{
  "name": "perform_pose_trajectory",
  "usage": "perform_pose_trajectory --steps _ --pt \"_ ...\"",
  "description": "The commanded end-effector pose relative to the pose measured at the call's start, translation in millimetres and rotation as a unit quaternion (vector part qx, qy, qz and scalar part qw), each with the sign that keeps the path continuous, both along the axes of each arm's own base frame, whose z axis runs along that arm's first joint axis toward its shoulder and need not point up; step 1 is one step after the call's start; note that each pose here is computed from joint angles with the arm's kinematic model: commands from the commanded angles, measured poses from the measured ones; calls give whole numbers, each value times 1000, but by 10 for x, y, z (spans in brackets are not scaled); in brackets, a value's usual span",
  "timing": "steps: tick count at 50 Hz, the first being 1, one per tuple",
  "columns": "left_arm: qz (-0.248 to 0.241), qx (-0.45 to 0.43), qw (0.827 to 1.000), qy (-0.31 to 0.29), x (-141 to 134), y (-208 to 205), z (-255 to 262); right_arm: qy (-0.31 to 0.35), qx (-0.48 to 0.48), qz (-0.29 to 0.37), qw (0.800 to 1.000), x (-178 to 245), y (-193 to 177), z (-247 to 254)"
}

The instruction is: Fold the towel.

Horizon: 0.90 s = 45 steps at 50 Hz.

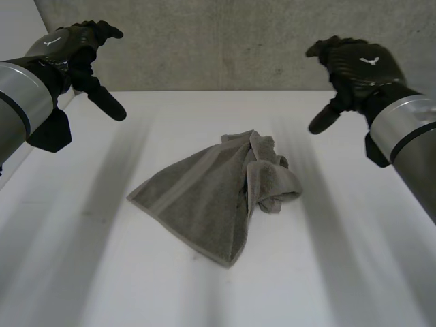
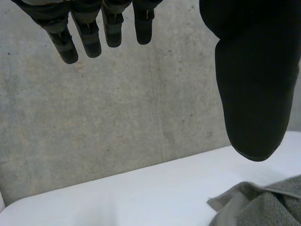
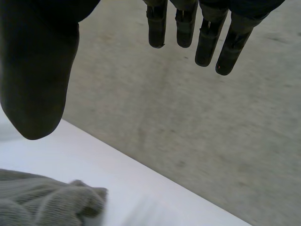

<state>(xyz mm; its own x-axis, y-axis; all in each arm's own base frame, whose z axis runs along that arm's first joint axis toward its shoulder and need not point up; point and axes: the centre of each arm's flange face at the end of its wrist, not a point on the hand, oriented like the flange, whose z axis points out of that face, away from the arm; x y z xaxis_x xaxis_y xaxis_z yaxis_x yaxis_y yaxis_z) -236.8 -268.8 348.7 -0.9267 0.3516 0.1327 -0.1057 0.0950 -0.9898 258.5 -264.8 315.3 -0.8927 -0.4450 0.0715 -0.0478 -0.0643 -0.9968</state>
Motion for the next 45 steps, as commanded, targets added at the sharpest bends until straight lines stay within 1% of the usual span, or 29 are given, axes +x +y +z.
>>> perform_pose_trajectory --steps 1,4,11,23,31,33,34,36,37,38,39,40,41,42,43,44,45 --pt "19 -11 999 -24 -37 78 13 15 18 -48 999 -137 -75 18" --pt "27 -15 999 -33 -51 107 15 20 30 -49 998 -145 -73 24" --pt "27 -23 998 -59 -74 123 1 23 37 -57 997 -187 -99 21" --pt "24 -22 998 -57 -85 121 -11 28 31 -57 997 -194 -107 37" --pt "18 -16 998 -61 -108 103 -73 62 12 -51 997 -188 -122 50" --pt "15 -15 998 -63 -122 94 -105 108 1 -37 993 -140 -93 3" --pt "9 -13 997 -70 -138 78 -148 108 1 -36 993 -139 -92 2" --pt "0 -9 997 -80 -158 71 -215 194 -10 -5 981 -85 -109 -168" --pt "-11 -3 995 -98 -173 71 -303 194 -10 -5 981 -85 -109 -169" --pt "-24 0 993 -118 -188 83 -386 242 -14 18 970 -56 -88 -282" --pt "-24 0 993 -118 -188 83 -387 242 -14 19 970 -56 -88 -283" --pt "-36 3 990 -138 -200 106 -480 283 -21 43 958 -28 -48 -378" --pt "-36 3 990 -138 -200 106 -480 319 -32 71 945 10 22 -469" --pt "-47 4 987 -157 -206 128 -580 319 -32 71 945 10 22 -470" --pt "-55 6 984 -171 -209 146 -691 345 -47 103 932 68 112 -555" --pt "-55 6 984 -171 -209 146 -692 362 -61 136 920 130 200 -631" --pt "-63 5 981 -181 -216 166 -803 362 -61 137 920 130 201 -632"
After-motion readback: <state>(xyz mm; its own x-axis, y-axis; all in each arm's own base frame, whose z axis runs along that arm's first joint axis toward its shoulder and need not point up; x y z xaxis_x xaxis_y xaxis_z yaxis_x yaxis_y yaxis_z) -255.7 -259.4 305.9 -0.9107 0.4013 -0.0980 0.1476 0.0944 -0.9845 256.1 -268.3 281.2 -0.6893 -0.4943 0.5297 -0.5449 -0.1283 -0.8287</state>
